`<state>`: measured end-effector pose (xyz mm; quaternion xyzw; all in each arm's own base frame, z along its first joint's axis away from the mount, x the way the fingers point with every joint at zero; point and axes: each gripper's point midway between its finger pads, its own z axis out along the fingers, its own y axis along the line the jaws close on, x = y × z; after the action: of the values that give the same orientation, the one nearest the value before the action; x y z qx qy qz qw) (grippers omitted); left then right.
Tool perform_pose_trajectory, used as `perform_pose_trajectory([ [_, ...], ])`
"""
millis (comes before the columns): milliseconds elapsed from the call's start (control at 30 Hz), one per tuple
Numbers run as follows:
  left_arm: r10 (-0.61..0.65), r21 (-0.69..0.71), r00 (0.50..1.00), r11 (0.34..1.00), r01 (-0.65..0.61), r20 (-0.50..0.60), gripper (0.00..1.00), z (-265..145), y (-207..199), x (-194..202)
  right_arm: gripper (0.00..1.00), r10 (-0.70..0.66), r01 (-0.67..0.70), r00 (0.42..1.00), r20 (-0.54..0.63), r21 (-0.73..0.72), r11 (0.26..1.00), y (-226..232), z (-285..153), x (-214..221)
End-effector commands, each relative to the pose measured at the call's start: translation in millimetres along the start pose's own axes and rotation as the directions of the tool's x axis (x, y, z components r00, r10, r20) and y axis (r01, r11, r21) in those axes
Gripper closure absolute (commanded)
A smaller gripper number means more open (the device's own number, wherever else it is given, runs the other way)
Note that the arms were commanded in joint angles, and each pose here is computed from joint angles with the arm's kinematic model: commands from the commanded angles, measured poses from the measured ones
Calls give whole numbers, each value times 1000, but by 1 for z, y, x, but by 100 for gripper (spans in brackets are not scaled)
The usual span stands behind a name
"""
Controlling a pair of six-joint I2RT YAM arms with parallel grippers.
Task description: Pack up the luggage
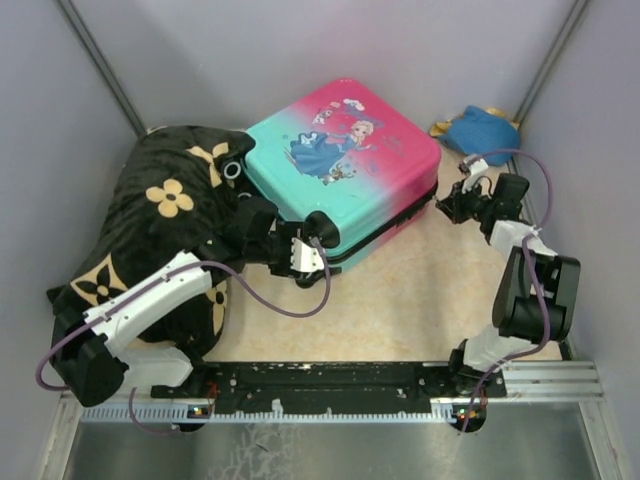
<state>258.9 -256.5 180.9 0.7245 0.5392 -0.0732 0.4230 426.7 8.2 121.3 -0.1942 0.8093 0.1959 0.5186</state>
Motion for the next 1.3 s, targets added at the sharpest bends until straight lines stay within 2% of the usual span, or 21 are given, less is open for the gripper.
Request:
perform_pose_trajectory([
  [0,-54,230,967,966,114,-249,100,-22,-75,78,100,-69,84,990,-127,122,989,-15,-54,31],
  [167,-1,167,950,984,56,-311,100,-33,-60,119,100,-112,108,970,-215,-33,994,57,-94,68],
  [267,32,114,941,993,7,-336,100,-37,-42,141,100,-160,152,964,-212,-54,987,79,-110,73],
  [367,20,108,934,994,20,-356,100,-38,-34,155,100,-177,184,966,-187,18,983,60,-109,59],
  [533,14,135,929,990,39,-370,100,-36,-27,166,100,-136,158,982,-135,169,973,-16,-118,13],
  [667,23,130,929,991,27,-369,100,-37,-22,174,100,-172,192,979,-109,219,957,-60,-126,-10],
  [767,31,140,931,990,21,-363,100,-34,-22,176,100,-168,174,984,-51,181,968,-72,-110,-24],
  [900,-51,109,956,990,86,-288,99,-30,-6,155,100,-174,174,985,2,40,984,-56,-84,-36],
  [967,-121,97,961,984,149,-250,86,-29,5,141,100,-191,191,982,6,-19,981,-44,-70,-32],
  [1033,-200,102,956,969,226,-215,62,-29,12,127,100,-208,208,978,14,-76,975,-32,-53,-30],
  [1067,-243,90,949,960,265,-200,57,-30,19,121,100,-210,211,977,22,-100,972,-26,-46,-31],
  [1200,-354,67,923,928,367,-153,53,-36,33,101,100,-236,242,970,60,-164,956,-10,-24,-41],
  [1233,-392,37,911,916,400,-131,46,-39,41,94,100,-229,236,972,58,-185,954,-6,-18,-41],
  [1267,-422,31,899,903,428,-113,33,-44,46,86,100,-224,230,973,51,-211,950,-1,-11,-38],
])
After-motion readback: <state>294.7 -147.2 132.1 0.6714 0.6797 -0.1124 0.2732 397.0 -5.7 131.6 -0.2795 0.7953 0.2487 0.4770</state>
